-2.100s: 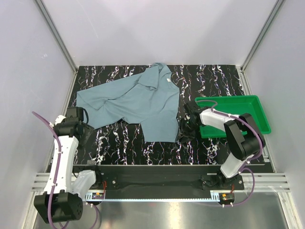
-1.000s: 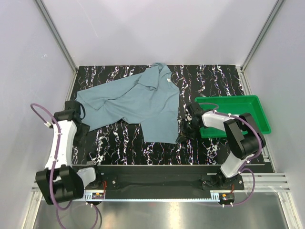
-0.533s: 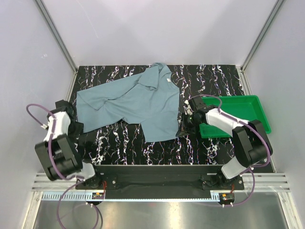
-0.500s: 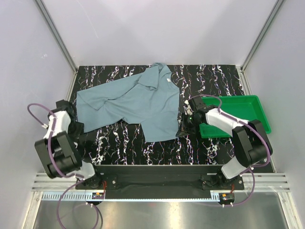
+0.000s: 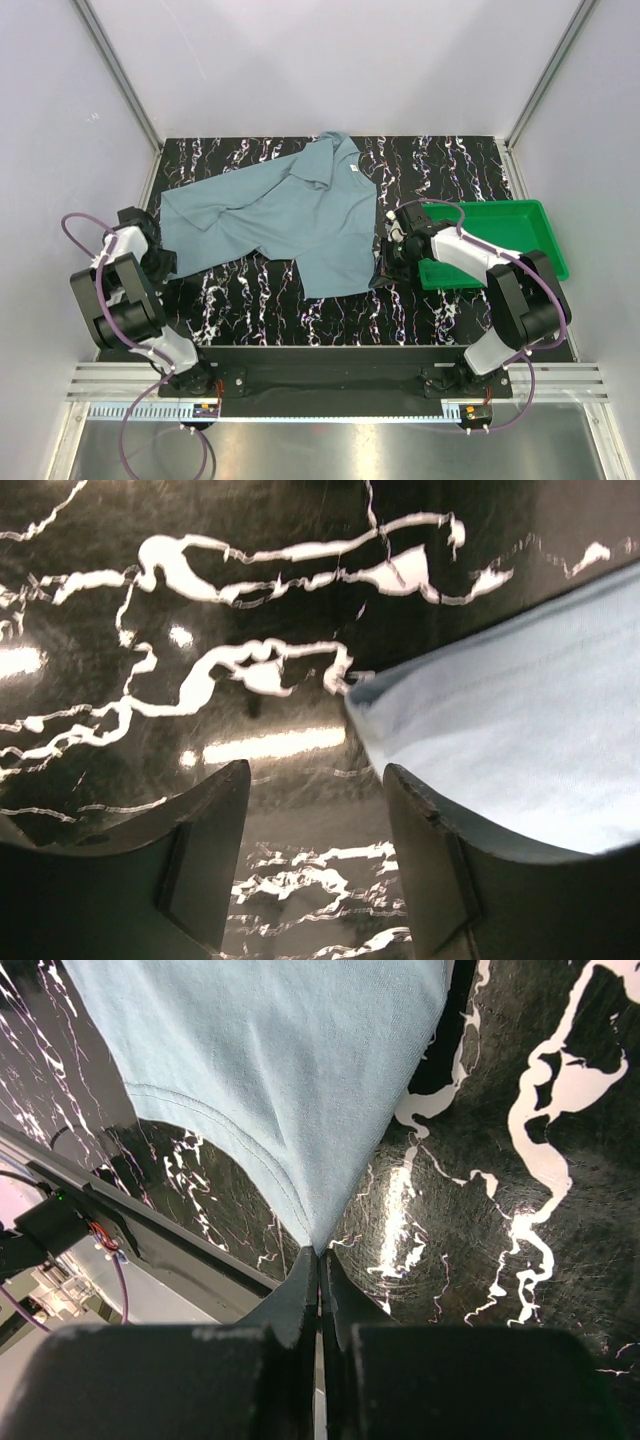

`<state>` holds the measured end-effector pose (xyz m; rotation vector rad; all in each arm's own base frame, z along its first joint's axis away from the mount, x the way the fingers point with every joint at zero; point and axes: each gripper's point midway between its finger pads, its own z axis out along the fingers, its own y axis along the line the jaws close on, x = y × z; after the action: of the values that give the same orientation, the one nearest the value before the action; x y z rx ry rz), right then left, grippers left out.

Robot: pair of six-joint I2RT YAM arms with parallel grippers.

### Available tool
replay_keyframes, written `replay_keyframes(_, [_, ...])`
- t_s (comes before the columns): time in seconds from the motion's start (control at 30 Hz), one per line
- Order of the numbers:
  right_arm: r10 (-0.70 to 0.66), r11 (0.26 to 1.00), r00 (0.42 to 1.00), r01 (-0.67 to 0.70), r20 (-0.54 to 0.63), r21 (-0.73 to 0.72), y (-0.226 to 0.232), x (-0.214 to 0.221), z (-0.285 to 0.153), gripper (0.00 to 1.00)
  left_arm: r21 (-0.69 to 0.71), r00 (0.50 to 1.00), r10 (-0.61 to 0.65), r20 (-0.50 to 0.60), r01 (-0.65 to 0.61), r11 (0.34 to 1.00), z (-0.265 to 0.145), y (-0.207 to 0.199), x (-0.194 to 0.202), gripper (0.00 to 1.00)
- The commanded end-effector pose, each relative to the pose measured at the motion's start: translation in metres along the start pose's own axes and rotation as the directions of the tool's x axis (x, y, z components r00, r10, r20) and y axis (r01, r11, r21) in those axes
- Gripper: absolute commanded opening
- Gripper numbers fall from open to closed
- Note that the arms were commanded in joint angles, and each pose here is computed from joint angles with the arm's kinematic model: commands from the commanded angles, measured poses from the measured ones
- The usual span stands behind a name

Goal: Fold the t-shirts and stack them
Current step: Flatten the tshirt out

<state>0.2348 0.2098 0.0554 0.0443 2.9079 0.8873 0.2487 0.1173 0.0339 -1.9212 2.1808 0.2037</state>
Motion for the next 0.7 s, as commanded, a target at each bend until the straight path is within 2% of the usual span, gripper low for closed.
replay_keyframes(0.0, [-0.031, 0.999, 0.999, 0.032, 0.027, -0.012, 0.006, -0.004, -0.009, 0.00, 0.068, 0.999, -0.014, 0.034, 0.012, 0.998, 0.000, -0.025, -0.019, 0.62])
replay_keyframes(0.23, [-0.027, 1.000, 0.999, 0.027, 0.023, -0.006, 0.003, -0.002, -0.008, 0.00, 0.087, 0.999, -0.026, 0.022, 0.024, 0.996, 0.011, -0.042, -0.027, 0.59])
replay_keyframes(0.4, [-0.027, 1.000, 0.999, 0.027, 0.025, 0.003, 0.002, -0.002, -0.009, 0.00, 0.072, 1.000, -0.028, -0.005, 0.029, 0.997, 0.019, -0.041, -0.020, 0.50])
replay_keyframes(0.5, [-0.029, 1.000, 0.999, 0.029, 0.025, 0.008, 0.001, -0.001, -0.009, 0.00, 0.082, 0.999, -0.039, -0.023, 0.041, 0.996, 0.021, -0.040, -0.014, 0.42])
replay_keyframes(0.6, [-0.036, 0.999, 0.999, 0.036, 0.028, 0.015, 0.001, -0.003, -0.011, 0.00, 0.100, 0.999, -0.037, -0.021, 0.039, 0.994, 0.019, -0.040, -0.014, 0.23])
replay_keyframes(0.63, [-0.042, 0.999, 0.999, 0.041, 0.030, 0.021, 0.001, -0.005, -0.012, 0.00, 0.099, 0.999, -0.032, -0.013, 0.033, 0.995, 0.016, -0.040, -0.016, 0.13])
replay_keyframes(0.67, [-0.045, 0.998, 0.999, 0.044, 0.029, 0.038, -0.001, -0.005, -0.014, 0.00, 0.097, 1.000, -0.017, 0.002, 0.017, 0.995, 0.010, -0.040, -0.021, 0.08])
